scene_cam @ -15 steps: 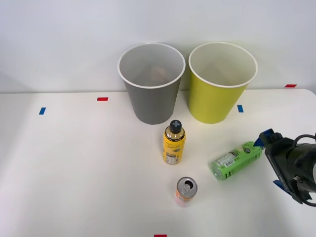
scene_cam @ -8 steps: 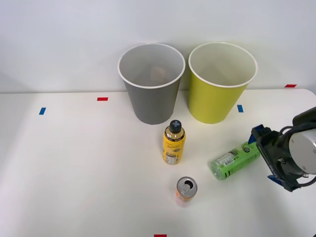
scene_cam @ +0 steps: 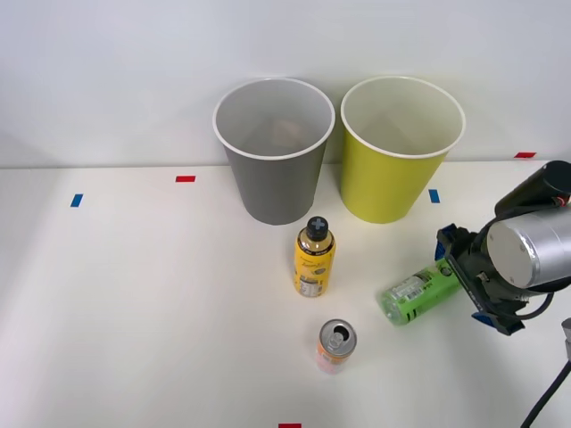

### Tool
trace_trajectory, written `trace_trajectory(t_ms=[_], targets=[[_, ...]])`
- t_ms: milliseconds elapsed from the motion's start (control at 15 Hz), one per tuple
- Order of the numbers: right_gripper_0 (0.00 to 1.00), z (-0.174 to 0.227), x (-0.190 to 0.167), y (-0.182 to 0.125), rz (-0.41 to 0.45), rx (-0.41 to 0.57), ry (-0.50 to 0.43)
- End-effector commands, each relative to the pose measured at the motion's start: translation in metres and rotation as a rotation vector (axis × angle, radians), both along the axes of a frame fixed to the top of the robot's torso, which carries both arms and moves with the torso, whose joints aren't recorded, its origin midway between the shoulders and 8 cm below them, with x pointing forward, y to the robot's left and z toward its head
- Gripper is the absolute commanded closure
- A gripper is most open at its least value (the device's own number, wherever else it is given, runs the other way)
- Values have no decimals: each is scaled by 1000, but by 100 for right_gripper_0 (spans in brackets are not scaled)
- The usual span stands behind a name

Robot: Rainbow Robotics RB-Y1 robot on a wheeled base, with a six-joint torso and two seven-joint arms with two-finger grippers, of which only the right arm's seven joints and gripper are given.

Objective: Put cans in the gray bin, plastic bottles in the light green bin

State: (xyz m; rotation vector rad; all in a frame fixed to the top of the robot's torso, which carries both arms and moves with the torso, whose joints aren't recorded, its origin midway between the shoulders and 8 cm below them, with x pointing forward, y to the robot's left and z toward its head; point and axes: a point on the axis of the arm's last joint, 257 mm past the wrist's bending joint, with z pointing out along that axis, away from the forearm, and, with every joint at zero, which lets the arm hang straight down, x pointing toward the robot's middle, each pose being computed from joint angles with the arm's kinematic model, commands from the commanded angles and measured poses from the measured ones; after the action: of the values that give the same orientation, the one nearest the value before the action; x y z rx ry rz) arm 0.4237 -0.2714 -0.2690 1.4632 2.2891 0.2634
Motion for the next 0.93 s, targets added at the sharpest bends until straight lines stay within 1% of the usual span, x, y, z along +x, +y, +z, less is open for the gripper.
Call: trace_trajectory(t_ms=[67, 533, 733, 800, 867, 933], targets=[[0, -9, 4, 1, -3, -8, 19], [0, -31, 29, 9, -32, -8, 11], [0, -36, 31, 9, -36, -39, 8], [42, -36, 31, 9, -32, -50, 7], [100, -36, 31, 9, -31, -56, 6], [100, -36, 31, 8, -25, -70, 6]])
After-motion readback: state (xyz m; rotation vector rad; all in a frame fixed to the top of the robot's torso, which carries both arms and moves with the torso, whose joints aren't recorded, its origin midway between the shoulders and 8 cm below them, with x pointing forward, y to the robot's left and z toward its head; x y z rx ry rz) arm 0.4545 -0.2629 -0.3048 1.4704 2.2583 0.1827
